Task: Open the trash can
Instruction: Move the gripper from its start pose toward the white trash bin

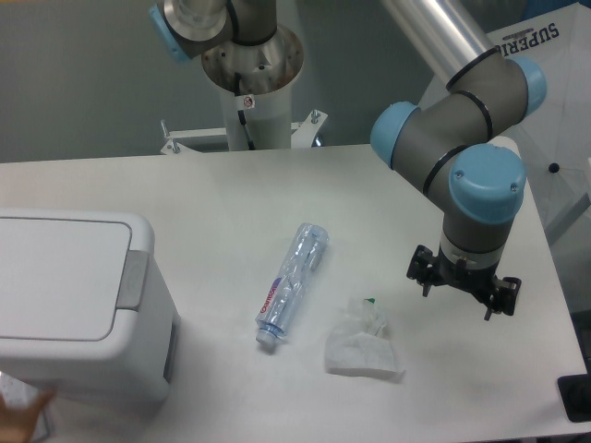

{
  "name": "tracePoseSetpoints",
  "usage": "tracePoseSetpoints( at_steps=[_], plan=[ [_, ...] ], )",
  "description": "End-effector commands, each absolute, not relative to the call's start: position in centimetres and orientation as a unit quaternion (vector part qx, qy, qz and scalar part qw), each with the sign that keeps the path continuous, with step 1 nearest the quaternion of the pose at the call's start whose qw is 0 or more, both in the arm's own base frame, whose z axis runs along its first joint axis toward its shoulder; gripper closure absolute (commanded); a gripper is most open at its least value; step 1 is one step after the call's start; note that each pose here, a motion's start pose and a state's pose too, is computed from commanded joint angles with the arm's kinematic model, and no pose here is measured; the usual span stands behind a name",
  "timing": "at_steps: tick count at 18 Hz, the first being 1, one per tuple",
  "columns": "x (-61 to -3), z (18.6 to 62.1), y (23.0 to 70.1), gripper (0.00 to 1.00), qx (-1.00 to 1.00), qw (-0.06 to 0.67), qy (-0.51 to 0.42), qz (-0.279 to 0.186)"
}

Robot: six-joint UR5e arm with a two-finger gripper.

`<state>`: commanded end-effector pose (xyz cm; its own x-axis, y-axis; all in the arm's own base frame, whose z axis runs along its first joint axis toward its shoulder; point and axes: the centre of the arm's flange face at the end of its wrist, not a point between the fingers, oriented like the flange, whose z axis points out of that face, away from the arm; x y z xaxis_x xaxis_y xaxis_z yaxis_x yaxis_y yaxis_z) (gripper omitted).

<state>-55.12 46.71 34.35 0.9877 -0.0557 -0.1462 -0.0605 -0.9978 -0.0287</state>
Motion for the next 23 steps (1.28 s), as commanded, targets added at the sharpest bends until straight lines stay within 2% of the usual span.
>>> tracePoseSetpoints(
  at_steps=[9,16,21,23],
  plan=[
    [-52.1,33.2,49.0,0.00,-0.997,0.014,0.046,0.060],
    [-48.6,35.0,47.5,0.00,-0.998,0.048,0.026,0.043],
    [-47.5,36.5,47.9,0.00,-0.997,0.059,0.032,0.048],
    [-46.3,36.9,47.9,0.00,-0.995,0.090,0.019,0.027]
  ],
)
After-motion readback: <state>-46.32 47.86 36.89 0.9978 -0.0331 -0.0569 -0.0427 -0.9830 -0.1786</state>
